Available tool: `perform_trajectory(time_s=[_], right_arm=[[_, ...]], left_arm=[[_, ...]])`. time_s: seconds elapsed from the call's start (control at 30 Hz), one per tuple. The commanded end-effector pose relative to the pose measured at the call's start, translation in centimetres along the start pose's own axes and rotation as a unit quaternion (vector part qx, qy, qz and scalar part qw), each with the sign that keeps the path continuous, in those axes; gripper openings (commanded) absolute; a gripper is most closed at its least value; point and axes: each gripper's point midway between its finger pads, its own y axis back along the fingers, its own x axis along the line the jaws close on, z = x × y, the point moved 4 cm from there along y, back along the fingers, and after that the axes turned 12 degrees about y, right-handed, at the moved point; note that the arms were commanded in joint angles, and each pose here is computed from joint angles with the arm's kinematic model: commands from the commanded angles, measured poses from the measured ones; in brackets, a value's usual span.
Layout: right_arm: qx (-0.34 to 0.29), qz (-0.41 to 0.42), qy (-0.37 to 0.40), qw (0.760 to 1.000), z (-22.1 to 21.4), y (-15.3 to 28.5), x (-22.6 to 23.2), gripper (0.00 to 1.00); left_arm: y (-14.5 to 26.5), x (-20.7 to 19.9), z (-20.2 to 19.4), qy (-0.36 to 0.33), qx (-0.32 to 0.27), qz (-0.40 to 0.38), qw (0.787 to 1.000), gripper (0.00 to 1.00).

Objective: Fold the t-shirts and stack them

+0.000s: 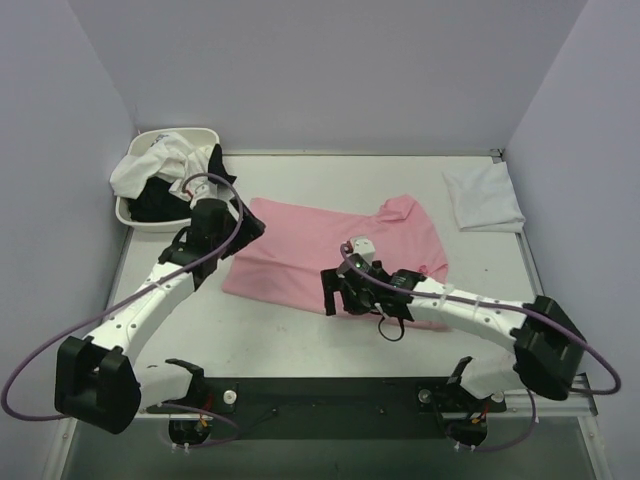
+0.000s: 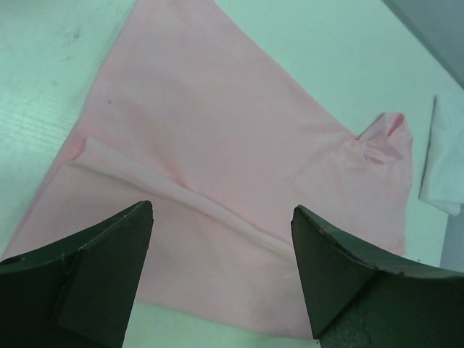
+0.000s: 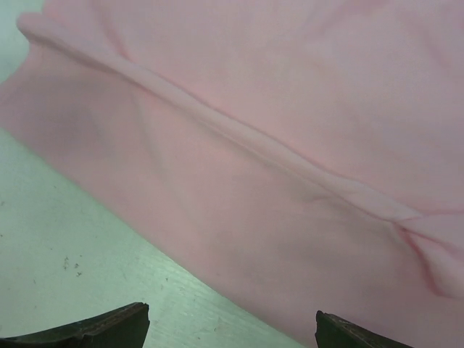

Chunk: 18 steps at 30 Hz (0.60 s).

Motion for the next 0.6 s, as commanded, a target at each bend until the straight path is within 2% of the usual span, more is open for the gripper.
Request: perform_trajectory(time_s=[0.0,0.13,0.3,0.57], right_arm=[[-0.053,-0.085,0.026,0.995,2.9,5.9,-3.4,1.0],[-0.072,-0.117,0.007,0.991,2.7,9.0,-6.2,1.0],[-0.087,-0.141,-0.057,0.985,1.9,10.1,-10.0,1.0],[-0.078,-0.148,-0.074,0.983,0.3,10.3,-11.0,1.0]], left_arm=[[0.4,3.5,-2.7,-0.024,0.026,0.042,0.999,0.87],[0.0,4.0,-4.9,-0.035,0.05,0.044,0.997,0.87],[-2.0,4.7,-6.7,-0.055,0.055,0.06,0.995,0.87],[-4.4,6.3,-8.3,-0.066,0.055,0.091,0.992,0.87]])
